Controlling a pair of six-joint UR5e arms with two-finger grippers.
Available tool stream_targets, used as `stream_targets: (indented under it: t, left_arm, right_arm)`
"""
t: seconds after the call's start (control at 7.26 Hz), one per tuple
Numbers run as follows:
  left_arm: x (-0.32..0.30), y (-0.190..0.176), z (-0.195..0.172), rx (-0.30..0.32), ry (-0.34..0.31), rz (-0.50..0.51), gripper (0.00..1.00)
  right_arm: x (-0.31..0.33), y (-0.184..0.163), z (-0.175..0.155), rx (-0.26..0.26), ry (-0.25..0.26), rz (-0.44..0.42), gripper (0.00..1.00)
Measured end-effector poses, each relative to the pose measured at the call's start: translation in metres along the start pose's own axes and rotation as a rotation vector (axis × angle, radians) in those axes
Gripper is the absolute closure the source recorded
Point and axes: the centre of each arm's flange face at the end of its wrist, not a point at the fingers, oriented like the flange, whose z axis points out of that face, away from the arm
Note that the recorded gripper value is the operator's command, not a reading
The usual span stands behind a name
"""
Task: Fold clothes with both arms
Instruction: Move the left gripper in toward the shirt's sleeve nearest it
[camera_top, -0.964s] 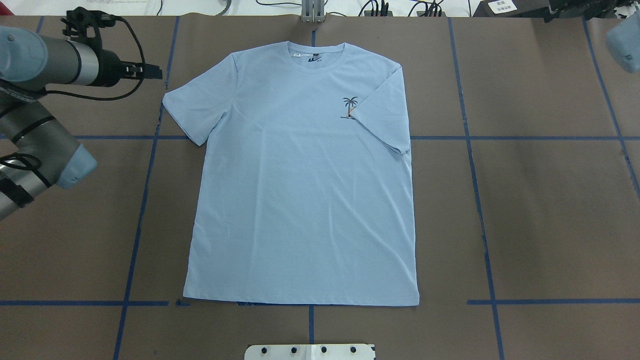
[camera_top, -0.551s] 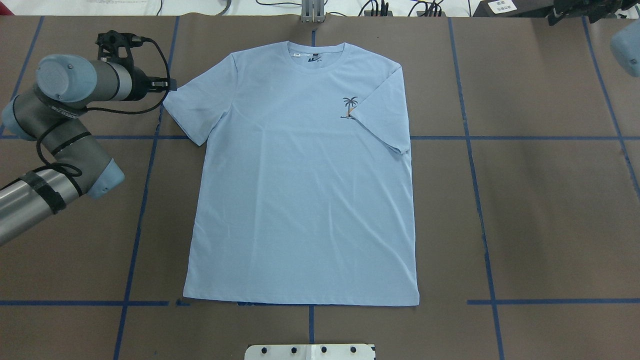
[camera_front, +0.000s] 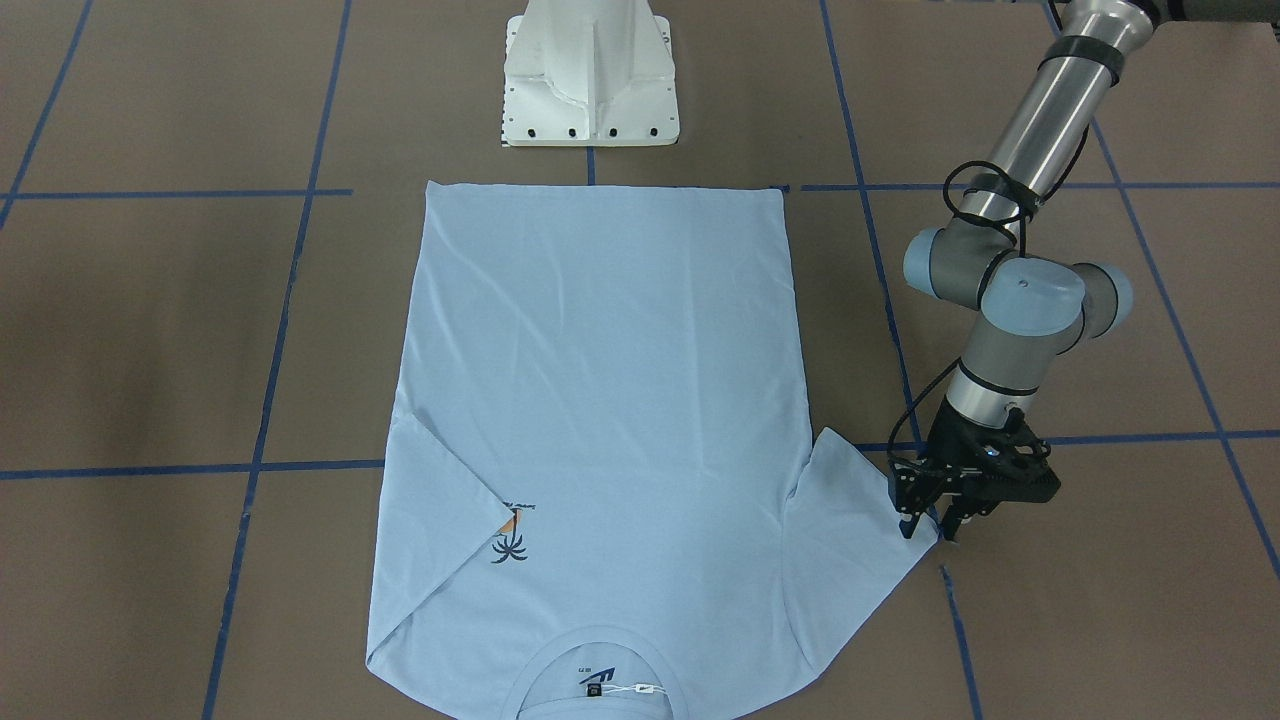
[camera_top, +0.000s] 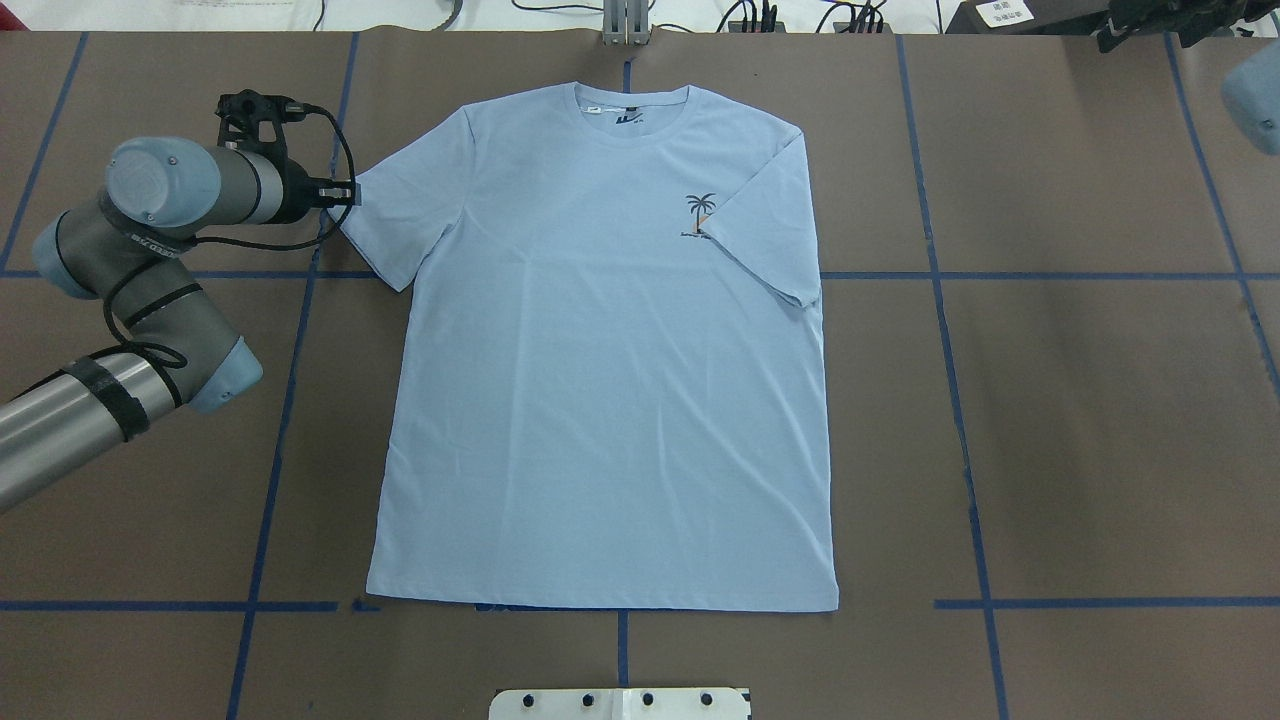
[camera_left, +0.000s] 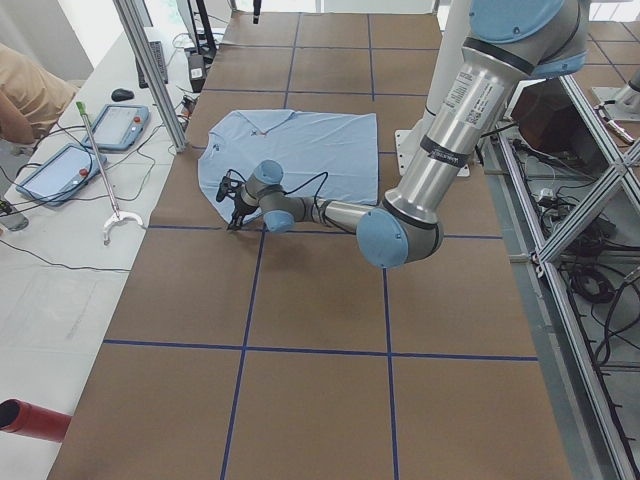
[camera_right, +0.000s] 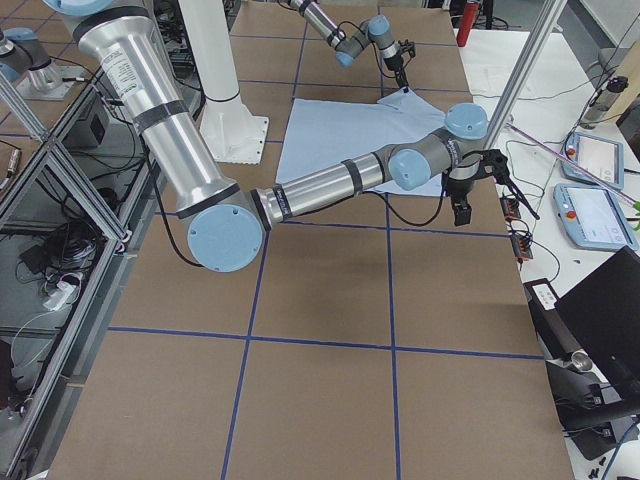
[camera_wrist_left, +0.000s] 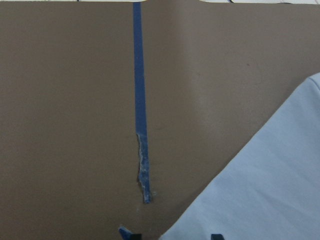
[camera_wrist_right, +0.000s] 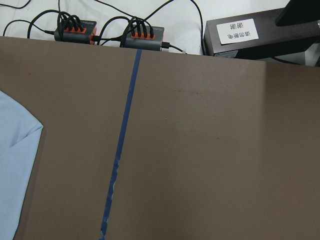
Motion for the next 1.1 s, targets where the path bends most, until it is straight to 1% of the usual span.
stream_targets:
  t: [0.14, 0.28, 0.55, 0.83, 0.96, 1.1]
  left_arm:
    - [0.000, 0.001, 0.001, 0.004, -0.004, 0.002, 0.78]
    - [-0.001, 0.000, 0.001, 0.012, -0.009, 0.002, 1.00]
    - [0.000, -0.001, 0.000, 0.022, -0.013, 0.004, 1.00]
    - [0.007, -0.008, -0.006, 0.054, -0.018, 0.004, 1.00]
    - [0.025, -0.014, -0.016, 0.063, -0.014, 0.005, 1.00]
    - [0.061, -0.021, -0.029, 0.045, -0.026, 0.005, 1.00]
  right_arm:
    - [0.000, 0.000, 0.000, 0.000, 0.001, 0.000, 0.00]
    - [0.000, 0.000, 0.000, 0.000, 0.001, 0.000, 0.00]
    - [0.000, 0.000, 0.000, -0.001, 0.000, 0.000, 0.00]
    - [0.000, 0.000, 0.000, -0.001, 0.000, 0.001, 0.00]
    - [0.000, 0.000, 0.000, 0.000, 0.000, 0.001, 0.00]
    - [0.000, 0.000, 0.000, 0.000, 0.001, 0.002, 0.00]
